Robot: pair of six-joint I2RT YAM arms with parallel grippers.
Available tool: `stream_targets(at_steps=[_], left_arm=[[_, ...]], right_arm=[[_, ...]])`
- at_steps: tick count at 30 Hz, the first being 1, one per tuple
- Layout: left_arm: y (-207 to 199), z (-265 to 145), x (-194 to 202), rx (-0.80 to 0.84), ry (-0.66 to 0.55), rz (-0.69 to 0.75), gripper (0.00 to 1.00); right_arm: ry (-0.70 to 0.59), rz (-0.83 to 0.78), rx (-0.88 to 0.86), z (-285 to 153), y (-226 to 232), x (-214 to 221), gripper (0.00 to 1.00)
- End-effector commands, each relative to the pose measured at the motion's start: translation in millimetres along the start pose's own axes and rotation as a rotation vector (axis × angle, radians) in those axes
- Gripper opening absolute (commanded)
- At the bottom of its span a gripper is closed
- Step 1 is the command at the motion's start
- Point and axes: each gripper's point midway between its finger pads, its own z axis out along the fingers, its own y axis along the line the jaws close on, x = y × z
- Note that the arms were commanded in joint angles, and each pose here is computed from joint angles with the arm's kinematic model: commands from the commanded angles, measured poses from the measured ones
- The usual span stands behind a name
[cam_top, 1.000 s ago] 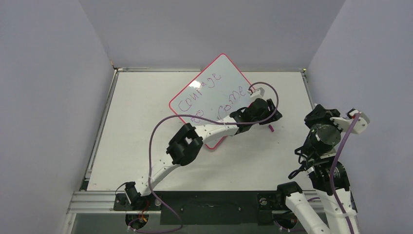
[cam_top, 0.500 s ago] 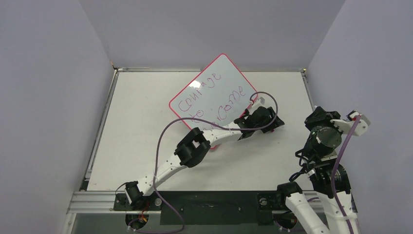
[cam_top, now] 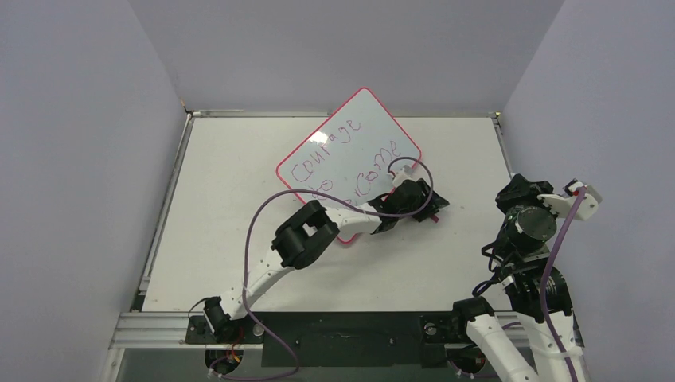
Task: Write a sentence on the whiteboard
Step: Move the pen cap to the center of the board, then pick up the pen cap from the center of the board.
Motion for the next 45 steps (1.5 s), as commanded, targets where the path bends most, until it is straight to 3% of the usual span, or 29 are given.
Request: stream_targets(at_steps=[1,2,3,4,10,18,27,36,45], left_arm=[[32,-29,-15,-0.058,-0.042,-0.036,0.48],[22,-37,-19,-0.041,-0.05,-0.037,0.48],[41,-43,-17,-0.079,-0.046,-0.03,0.48],[31,-50,-19,-0.054,-0.046,-0.03,0.48],[53,-89,-9,-0.098,-0.004,0.027,0.48],[42,-113,14,-0.141,0.089,0.531,0.49],[39,-110,39,-0.231,0.129,0.971,0.48],[45,-104,52,-0.3,0.156,1.266,0.46],[59,-89,56,-0.36,0.188,1.339,0.39]], right_arm=[[0.018,-0.002,-0.006,2,2,6,0.0],[0.02,0.001,-0.004,3,2,8,0.0],[0.023,0.002,-0.005,3,2,9,0.0],[0.028,0.003,-0.007,4,3,11,0.0],[0.044,0.01,-0.017,6,6,18,0.0],[0.058,-0.017,-0.019,9,6,25,0.0],[0.044,-0.042,-0.013,6,3,17,0.0],[0.05,-0.054,-0.009,6,2,18,0.0],[0.048,-0.064,-0.004,7,1,18,0.0]])
